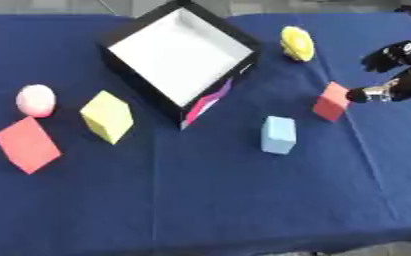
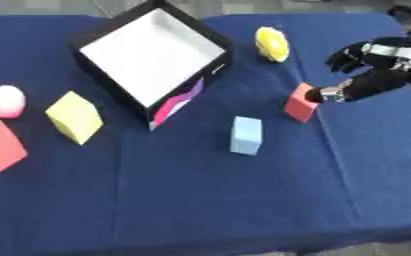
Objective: Pick up objects on the table and place them in the box.
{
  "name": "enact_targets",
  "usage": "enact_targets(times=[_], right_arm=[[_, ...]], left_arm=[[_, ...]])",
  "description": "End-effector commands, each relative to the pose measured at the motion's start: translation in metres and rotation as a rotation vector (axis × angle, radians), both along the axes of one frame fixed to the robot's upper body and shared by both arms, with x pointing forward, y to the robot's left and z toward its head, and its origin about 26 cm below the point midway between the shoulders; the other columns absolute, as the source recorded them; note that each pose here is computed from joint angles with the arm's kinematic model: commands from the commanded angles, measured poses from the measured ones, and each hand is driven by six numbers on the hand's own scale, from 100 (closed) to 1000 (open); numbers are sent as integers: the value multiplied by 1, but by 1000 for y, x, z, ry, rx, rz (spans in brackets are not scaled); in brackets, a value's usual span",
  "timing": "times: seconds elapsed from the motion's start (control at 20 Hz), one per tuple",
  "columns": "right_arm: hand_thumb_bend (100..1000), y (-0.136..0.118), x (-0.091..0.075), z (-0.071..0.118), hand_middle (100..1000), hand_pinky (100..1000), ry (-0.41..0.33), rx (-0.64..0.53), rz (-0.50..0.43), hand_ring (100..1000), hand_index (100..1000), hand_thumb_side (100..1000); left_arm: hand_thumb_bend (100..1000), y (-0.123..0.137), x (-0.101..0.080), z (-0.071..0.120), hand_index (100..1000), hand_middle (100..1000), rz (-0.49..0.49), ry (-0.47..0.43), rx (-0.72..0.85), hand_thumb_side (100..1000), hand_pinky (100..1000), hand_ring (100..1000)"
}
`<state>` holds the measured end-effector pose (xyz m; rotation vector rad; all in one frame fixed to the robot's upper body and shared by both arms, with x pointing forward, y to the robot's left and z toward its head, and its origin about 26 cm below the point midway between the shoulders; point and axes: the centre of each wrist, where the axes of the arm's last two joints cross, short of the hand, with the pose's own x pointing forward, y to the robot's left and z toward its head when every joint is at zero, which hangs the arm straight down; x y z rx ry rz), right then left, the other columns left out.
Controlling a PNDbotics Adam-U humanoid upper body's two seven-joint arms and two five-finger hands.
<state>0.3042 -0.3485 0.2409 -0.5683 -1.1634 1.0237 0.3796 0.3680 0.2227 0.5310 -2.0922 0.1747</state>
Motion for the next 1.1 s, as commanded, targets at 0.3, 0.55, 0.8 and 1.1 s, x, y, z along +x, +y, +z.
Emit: enact_targets(times=[0.3,0.55,0.8,1.1], right_arm=[[608,6,10,7,846,855,-85,-109,7,940,907,428],[613,5,18,7,845,854,-80,-141,15,939,905,434],[621,6,24,5,845,855,-61,-161,32,939,904,432],[622,1,34,-3,843,854,-35,-176,9,938,903,436]], left_arm=[[155,3,-2,11,911,853,-3,-22,21,866,801,829],[154,2,-2,12,911,853,-7,-23,22,868,801,830],[154,-1,-1,13,911,854,-14,-27,21,870,802,830],[153,-2,-1,14,912,854,-18,-31,20,871,802,831]])
